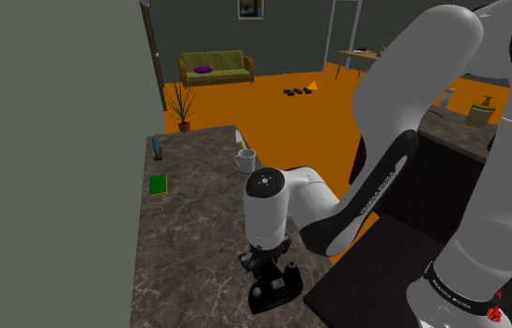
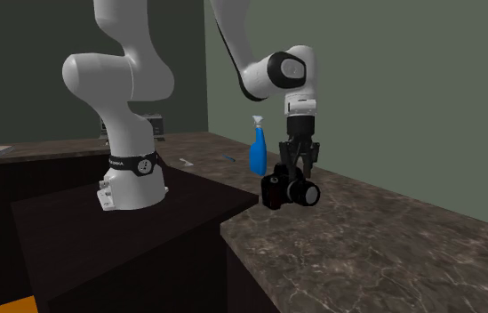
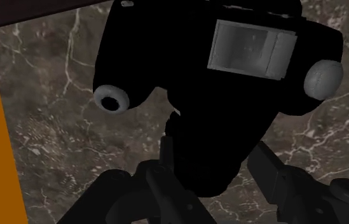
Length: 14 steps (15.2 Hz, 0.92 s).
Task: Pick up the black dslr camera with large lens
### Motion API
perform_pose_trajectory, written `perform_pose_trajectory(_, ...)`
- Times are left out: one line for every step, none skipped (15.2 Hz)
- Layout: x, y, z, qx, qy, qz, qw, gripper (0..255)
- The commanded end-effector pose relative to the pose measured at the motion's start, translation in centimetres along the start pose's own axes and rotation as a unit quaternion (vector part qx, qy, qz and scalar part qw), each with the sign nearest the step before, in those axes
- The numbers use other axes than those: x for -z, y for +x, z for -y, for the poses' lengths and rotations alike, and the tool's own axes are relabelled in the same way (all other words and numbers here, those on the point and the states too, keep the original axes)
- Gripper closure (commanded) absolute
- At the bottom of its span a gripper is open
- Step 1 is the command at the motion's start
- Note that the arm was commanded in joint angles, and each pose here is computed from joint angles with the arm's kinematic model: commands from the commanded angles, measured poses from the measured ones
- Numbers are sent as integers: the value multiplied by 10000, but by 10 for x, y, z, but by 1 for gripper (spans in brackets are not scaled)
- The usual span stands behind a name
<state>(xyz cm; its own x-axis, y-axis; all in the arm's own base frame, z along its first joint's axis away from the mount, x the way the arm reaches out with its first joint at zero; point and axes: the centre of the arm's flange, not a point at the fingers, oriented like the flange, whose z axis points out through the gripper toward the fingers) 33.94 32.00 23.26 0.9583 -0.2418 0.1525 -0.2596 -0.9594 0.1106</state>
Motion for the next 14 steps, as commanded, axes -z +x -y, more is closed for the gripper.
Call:
perform_pose_trajectory(10,2,-1,0,2,1,10000,255)
perform_pose_trajectory(16,2,-2,0,2,1,10000,255)
perform_pose_trajectory(21,3,-2,0,2,1,10000,255)
perform_pose_trajectory(26,4,-3,0,2,1,10000,255)
perform_pose_trajectory(31,5,-4,0,2,1,10000,255)
perform_pose_trajectory(36,6,-4,0,2,1,10000,255)
perform_pose_trajectory(42,6,-5,0,2,1,10000,255)
perform_pose_trajectory(47,7,-5,0,2,1,10000,255)
perform_pose_trajectory(52,8,-6,0,2,1,10000,255)
perform_pose_trajectory(57,9,-6,0,2,1,10000,255)
perform_pose_trajectory(62,10,-7,0,2,1,10000,255)
perform_pose_trajectory(68,10,-8,0,2,1,10000,255)
perform_pose_trajectory(68,11,-8,0,2,1,10000,255)
perform_pose_trajectory(68,11,-8,0,2,1,10000,255)
